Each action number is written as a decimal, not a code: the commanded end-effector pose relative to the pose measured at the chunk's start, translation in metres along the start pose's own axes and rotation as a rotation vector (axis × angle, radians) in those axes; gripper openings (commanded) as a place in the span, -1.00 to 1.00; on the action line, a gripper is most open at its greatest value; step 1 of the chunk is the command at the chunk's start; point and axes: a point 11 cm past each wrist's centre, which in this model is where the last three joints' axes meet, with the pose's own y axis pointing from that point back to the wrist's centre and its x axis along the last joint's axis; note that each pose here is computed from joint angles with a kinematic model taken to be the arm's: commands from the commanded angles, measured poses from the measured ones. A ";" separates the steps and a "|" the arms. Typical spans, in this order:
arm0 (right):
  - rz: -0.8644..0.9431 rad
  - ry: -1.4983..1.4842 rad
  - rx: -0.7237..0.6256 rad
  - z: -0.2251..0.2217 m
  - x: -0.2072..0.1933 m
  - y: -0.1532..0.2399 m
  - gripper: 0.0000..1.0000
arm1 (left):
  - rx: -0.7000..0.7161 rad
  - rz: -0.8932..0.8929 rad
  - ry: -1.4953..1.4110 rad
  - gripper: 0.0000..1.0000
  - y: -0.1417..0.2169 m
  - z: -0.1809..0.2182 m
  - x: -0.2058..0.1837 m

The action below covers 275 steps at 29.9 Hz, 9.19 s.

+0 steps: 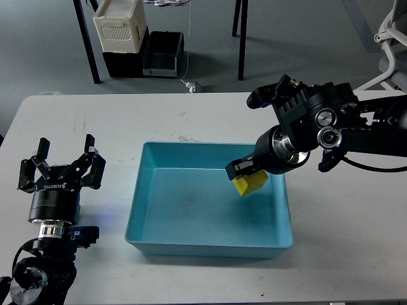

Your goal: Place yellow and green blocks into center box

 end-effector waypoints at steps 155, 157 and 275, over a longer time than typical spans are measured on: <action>0.541 -2.230 1.895 0.133 -0.193 0.059 1.00 | 0.148 -0.166 -0.640 1.00 -0.044 0.112 -0.143; 0.538 -2.229 1.898 0.133 -0.192 0.059 1.00 | 0.198 -0.168 -0.725 1.00 -0.048 0.113 -0.154; 0.575 -2.283 1.856 0.138 -0.210 0.052 1.00 | 2.151 0.142 -2.051 1.00 -0.062 0.107 -0.027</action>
